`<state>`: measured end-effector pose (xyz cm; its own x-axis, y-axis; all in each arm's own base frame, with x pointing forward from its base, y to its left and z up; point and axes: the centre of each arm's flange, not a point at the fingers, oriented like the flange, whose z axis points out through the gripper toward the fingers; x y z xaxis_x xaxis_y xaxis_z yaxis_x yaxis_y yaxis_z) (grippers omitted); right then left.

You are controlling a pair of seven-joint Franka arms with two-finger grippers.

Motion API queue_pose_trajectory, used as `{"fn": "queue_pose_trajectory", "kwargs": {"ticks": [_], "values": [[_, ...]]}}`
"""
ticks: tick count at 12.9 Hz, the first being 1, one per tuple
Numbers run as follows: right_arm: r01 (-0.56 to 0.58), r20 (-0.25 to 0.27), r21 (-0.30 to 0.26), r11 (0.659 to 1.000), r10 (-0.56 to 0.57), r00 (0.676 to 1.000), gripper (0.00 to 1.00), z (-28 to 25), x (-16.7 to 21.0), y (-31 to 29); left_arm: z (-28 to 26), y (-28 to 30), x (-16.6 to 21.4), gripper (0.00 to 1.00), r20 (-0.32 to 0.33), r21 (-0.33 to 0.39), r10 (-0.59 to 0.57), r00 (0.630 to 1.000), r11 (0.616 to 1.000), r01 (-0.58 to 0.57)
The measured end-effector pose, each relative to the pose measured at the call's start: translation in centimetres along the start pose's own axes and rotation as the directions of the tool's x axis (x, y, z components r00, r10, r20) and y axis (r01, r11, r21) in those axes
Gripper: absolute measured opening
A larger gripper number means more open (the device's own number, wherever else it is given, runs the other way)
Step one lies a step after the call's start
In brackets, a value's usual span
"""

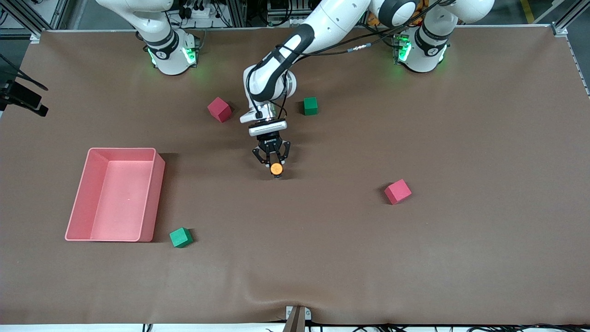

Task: Place and upright button with both arms
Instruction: 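Lower the button upright onto the table with the left gripper, then open the left gripper and lift it away from the button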

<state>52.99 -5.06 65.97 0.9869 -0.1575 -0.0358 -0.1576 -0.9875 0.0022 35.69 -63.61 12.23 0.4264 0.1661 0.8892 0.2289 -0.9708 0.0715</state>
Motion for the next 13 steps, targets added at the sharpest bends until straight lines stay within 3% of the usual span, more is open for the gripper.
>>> {"fn": "queue_pose_trajectory", "kwargs": {"ticks": [4,9,10,13], "values": [[0.000,0.006,0.000,1.000,0.000,1.000,1.00,0.1,-0.1,0.0,0.9,-0.7,-1.9,0.33,-0.043,-0.019,-0.001,0.999,1.000,0.001],[-0.003,0.008,0.000,1.000,0.003,1.000,1.00,0.1,-0.1,0.2,1.4,-1.2,-3.0,0.33,-0.044,-0.010,0.012,0.999,1.000,-0.013],[-0.005,0.009,0.000,1.000,0.005,1.000,1.00,0.1,-0.1,0.3,1.5,-1.3,-3.2,0.41,-0.044,-0.009,0.016,0.999,1.000,-0.016],[-0.007,0.011,0.000,1.000,0.007,1.000,1.00,0.1,-0.1,0.4,1.3,-0.9,-2.8,0.74,-0.048,-0.013,0.003,0.999,1.000,-0.004]]}}
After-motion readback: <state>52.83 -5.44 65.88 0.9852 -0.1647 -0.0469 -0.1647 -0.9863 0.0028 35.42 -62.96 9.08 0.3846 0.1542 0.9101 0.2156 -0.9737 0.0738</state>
